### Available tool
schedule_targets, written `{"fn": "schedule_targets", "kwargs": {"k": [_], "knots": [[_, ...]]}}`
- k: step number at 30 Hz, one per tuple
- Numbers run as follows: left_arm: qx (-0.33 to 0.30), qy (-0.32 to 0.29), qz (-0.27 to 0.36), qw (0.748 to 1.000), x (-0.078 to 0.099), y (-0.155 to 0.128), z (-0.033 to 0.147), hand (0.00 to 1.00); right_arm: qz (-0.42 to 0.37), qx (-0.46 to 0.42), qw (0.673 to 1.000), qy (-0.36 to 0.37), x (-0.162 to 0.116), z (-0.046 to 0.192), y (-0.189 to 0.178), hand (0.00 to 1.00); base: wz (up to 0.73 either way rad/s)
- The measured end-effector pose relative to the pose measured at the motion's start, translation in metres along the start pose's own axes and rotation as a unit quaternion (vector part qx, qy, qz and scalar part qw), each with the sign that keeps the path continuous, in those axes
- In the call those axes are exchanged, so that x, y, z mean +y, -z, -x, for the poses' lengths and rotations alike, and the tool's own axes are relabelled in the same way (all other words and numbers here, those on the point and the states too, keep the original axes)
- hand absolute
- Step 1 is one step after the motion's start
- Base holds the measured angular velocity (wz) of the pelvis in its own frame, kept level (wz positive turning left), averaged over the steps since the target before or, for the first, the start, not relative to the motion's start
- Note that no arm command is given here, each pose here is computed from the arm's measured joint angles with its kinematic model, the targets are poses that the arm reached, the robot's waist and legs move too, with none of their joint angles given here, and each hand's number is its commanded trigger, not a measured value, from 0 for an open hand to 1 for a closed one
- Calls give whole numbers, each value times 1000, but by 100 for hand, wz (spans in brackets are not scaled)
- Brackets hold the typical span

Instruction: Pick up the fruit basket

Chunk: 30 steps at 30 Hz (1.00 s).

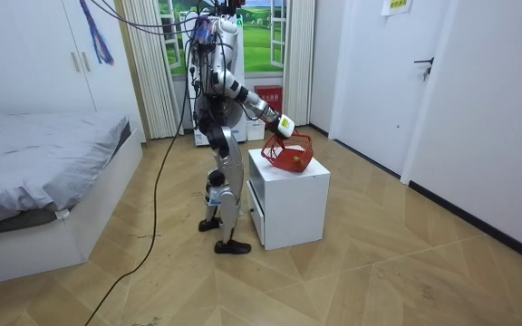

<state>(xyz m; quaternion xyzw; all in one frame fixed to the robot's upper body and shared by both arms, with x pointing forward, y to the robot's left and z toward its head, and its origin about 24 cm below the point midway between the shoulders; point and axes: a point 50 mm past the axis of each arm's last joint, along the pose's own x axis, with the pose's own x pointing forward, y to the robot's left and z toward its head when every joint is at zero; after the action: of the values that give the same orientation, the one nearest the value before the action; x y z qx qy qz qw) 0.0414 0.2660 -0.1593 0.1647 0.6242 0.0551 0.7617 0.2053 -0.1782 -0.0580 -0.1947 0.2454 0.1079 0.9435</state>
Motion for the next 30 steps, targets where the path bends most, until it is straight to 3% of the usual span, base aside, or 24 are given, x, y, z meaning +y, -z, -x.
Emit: {"fn": "schedule_targets", "kwargs": {"k": [8, 9, 10, 11, 30], "knots": [[38, 9, -24, 999, -10, 19, 2, 0, -2, -16, 1000, -7, 10, -12, -11, 100, 11], [40, 11, -28, 999, -12, 19, 2, 0, -1, -20, 1000, -7, 12, -14, -13, 84, 4], [40, 13, -30, 999, -13, 19, 2, 0, -1, -23, 1000, -8, 13, -15, -14, 15, 5], [39, 14, -30, 999, -14, 18, 2, 0, -2, -24, 1000, -9, 14, -16, -15, 0, 6], [31, -1, -47, 998, -18, 12, 2, 0, -7, 3, 999, -40, 29, -14, -1, 0, 3]]}}
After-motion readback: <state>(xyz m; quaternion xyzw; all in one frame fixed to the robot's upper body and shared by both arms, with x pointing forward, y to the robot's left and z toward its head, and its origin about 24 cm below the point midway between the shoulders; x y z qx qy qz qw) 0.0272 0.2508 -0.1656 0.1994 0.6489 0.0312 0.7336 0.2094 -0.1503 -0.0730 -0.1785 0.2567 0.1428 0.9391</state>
